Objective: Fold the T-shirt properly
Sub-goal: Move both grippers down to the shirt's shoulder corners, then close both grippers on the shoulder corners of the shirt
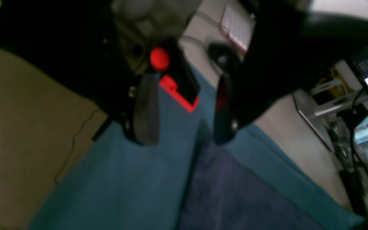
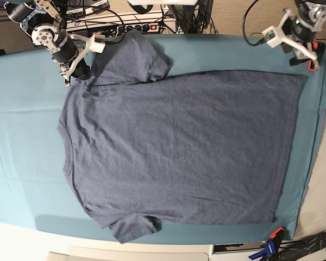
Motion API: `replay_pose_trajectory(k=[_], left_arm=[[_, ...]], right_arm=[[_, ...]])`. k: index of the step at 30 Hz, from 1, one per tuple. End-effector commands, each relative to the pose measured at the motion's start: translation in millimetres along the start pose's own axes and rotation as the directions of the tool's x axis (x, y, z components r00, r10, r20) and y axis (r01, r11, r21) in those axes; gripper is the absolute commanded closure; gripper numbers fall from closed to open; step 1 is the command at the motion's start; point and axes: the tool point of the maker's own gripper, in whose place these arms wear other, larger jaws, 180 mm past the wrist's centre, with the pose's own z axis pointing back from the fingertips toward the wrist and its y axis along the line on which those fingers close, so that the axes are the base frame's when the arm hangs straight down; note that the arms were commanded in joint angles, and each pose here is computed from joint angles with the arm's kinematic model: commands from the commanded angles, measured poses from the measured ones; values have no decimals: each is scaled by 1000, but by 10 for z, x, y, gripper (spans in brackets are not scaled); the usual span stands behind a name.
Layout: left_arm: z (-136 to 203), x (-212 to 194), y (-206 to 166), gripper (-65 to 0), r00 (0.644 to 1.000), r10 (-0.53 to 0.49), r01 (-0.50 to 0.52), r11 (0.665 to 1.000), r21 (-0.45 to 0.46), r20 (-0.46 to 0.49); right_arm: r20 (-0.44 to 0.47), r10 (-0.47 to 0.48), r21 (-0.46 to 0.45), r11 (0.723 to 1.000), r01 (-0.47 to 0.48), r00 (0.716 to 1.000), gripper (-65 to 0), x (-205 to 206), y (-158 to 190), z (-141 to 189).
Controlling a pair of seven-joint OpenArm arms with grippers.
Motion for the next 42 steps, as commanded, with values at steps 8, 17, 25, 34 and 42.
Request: replay_pose_trajectory(k=[8, 17, 25, 34, 42], left_arm=[[-479, -75, 18, -283, 999, -39, 40, 999, 21, -27], [-740, -50, 72, -283, 997, -70, 71, 997, 35, -28], [-755, -51, 72, -190, 997, -74, 75, 997, 34, -38], [-755, -49, 76, 0, 997, -74, 76, 997, 35, -38], [-713, -73, 189, 0, 994, -94, 97, 994, 55, -52]], right_arm=[[-4, -30, -40, 999, 30, 1000, 0, 47, -96, -2], [-1, -43, -37, 998, 43, 999, 0, 50, -90, -2], [-4, -43, -37, 998, 43, 999, 0, 44, -90, -2], [-25, -46, -42, 998, 45, 999, 0, 7, -98, -1], [-95, -58, -66, 996, 51, 994, 0, -123, -132, 10]])
